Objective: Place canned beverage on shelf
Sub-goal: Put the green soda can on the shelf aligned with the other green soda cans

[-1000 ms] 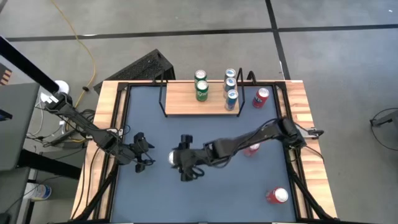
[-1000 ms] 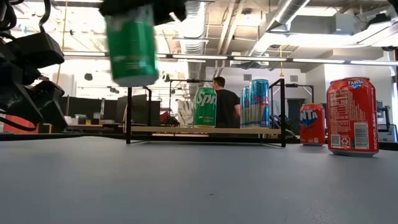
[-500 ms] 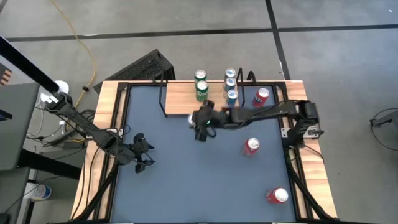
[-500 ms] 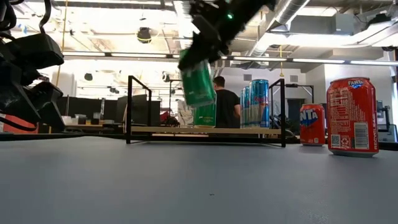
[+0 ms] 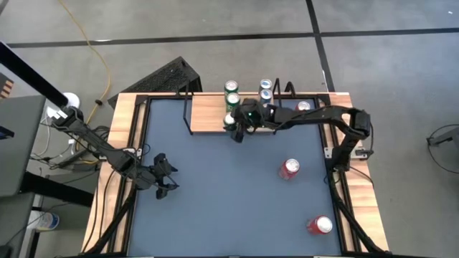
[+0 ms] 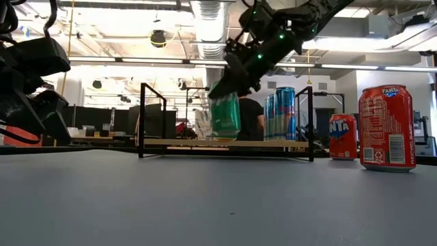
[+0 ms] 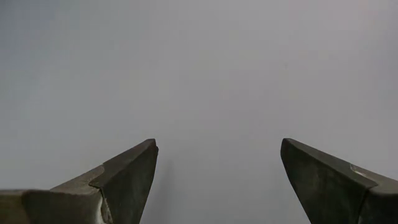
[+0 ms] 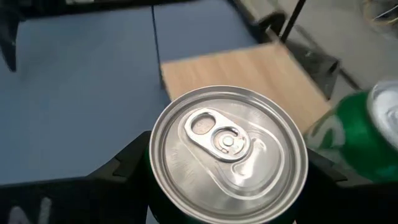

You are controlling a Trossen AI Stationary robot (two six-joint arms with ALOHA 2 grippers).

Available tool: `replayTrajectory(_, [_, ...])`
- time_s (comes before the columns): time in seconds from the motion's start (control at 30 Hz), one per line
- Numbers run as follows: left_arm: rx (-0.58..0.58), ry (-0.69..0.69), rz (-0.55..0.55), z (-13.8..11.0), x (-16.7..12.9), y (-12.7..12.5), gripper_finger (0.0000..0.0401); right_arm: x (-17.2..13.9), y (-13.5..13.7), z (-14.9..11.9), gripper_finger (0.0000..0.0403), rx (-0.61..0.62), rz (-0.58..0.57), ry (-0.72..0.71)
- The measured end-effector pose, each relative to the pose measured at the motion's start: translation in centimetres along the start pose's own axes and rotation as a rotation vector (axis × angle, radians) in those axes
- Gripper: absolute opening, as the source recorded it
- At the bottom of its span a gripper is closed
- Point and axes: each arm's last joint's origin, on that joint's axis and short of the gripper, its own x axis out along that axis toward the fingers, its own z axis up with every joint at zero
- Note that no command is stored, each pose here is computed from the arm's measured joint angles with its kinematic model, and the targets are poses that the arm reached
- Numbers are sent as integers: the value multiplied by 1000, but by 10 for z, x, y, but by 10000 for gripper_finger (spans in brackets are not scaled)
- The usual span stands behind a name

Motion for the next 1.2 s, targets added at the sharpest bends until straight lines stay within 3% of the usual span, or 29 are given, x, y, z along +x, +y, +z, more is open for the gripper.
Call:
replayTrajectory(0.2, [-20,10,-1,-1,0,0,330,2,-11,-6,262,22,-12,-68])
replayTrajectory(0.8, [-31,-11,21,0,0,1,330,4,-31,-14,262,49,-20,-59])
replayTrajectory(1.2, [-20,-13,23,0,0,1,330,5,-31,-19,262,80,2,-13])
